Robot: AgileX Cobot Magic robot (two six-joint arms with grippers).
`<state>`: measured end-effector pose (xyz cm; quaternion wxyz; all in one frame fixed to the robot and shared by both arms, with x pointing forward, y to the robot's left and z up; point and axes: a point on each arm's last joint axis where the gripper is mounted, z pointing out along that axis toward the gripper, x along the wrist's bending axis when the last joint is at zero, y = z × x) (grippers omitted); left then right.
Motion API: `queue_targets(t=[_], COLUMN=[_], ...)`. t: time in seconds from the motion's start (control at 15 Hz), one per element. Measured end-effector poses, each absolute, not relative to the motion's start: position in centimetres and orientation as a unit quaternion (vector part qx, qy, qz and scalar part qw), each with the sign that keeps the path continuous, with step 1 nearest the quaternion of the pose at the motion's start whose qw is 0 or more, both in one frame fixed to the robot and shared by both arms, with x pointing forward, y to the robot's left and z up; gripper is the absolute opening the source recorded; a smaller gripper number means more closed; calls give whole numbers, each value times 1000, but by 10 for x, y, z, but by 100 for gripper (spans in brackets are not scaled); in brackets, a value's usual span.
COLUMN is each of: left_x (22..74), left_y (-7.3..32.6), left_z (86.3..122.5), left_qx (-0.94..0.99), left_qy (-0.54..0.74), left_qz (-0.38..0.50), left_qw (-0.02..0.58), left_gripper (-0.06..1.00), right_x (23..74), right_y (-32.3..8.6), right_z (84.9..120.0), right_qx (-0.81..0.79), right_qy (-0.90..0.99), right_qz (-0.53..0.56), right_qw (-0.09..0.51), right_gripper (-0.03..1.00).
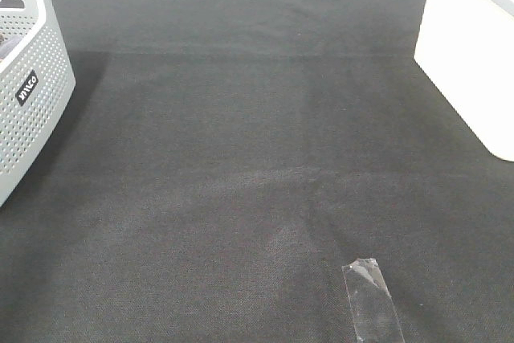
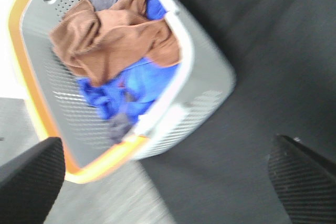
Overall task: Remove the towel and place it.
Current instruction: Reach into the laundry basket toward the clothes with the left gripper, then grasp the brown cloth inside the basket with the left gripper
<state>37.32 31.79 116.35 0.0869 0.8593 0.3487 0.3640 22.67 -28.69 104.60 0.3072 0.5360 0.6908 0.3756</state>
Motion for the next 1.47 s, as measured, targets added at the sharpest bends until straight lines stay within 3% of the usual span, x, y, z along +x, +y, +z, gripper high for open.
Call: queue_targets(t=[0.2, 0.4, 0.73, 1.0, 1.47], left_x=[465, 544, 649, 678, 692], left_y=[338, 354, 373, 380, 387], left_z=[1172, 1163, 1087, 1028, 990], left_qx=[898, 910, 943, 956, 961], left_qy=[301, 277, 186, 142, 107], left_qz=[321, 300, 223, 169, 145], left_qw=[-15, -75, -161, -195, -209], left_gripper=[99, 98, 98, 98, 98], right_x=[227, 227, 227, 227, 227], right_y=[-287, -287, -287, -287, -287], right_z=[1046, 1046, 1046, 1046, 1046], right_qx=[536, 536, 536, 536, 536], right_qy=[691, 691, 691, 691, 691], right_qz=[376, 376, 376, 376, 376], right_qw=[307, 307, 307, 307, 307], right_gripper=[61, 61, 61, 61, 61])
